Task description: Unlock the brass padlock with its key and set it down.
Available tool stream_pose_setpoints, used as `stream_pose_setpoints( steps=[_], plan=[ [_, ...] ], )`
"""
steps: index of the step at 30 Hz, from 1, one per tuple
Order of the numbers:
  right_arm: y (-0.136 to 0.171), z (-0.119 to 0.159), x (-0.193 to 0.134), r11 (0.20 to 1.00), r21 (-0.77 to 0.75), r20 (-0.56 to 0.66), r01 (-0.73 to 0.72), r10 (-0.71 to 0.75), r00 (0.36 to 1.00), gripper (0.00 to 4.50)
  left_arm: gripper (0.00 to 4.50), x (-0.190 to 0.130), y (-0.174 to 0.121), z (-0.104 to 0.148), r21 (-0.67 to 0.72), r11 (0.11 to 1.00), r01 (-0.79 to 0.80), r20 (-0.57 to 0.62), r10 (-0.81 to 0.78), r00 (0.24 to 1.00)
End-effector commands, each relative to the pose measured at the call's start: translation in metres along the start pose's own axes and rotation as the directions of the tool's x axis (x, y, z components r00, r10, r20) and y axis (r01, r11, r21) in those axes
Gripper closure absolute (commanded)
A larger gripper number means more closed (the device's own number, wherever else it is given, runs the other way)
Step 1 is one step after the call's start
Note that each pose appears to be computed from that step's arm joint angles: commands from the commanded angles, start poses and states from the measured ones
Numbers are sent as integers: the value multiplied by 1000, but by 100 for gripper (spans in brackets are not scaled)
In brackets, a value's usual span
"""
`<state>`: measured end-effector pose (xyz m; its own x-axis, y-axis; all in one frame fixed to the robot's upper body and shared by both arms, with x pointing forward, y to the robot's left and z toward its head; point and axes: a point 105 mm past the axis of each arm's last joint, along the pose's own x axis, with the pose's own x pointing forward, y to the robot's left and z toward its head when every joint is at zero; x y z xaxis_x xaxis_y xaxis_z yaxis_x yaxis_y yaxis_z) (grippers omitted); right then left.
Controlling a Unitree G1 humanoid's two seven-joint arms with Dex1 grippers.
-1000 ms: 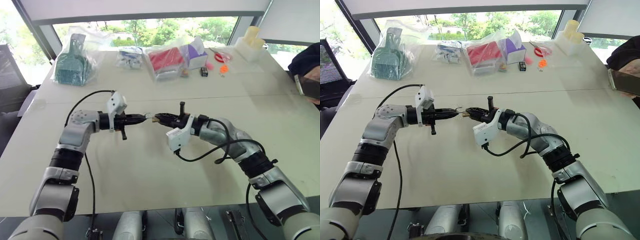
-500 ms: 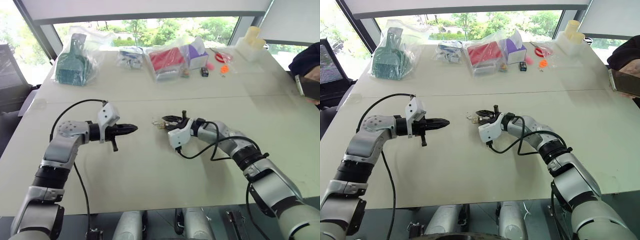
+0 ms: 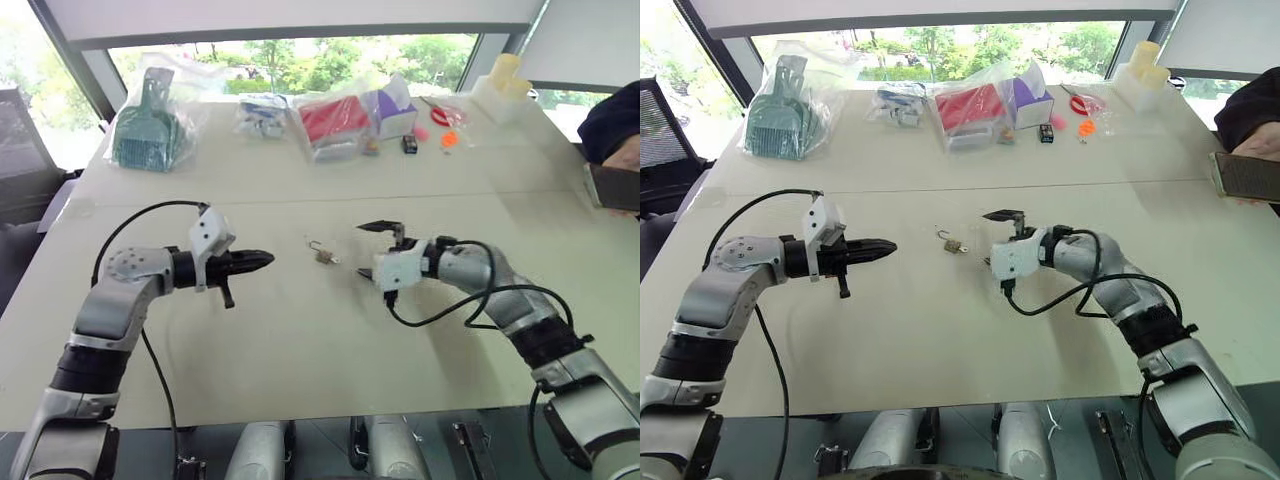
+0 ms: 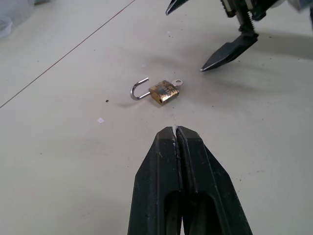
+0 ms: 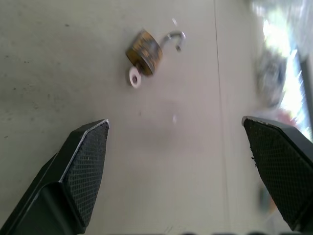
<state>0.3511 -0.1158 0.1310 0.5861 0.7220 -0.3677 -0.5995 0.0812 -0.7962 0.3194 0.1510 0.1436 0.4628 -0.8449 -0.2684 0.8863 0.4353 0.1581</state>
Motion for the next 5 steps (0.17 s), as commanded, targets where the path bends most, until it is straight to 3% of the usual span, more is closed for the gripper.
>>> stream_pose_setpoints(
  steps=[1, 5],
  plan=[
    [-20, 19, -17, 940, 340, 64, -25, 3, 998, 2, 450, -8, 3, 16, 48, 999, -19, 31, 18, 999],
    [-15, 31, -27, 820, 560, 116, -118, 63, 991, 2, 450, -10, 4, 18, 48, 998, -31, 39, 29, 999]
  ],
)
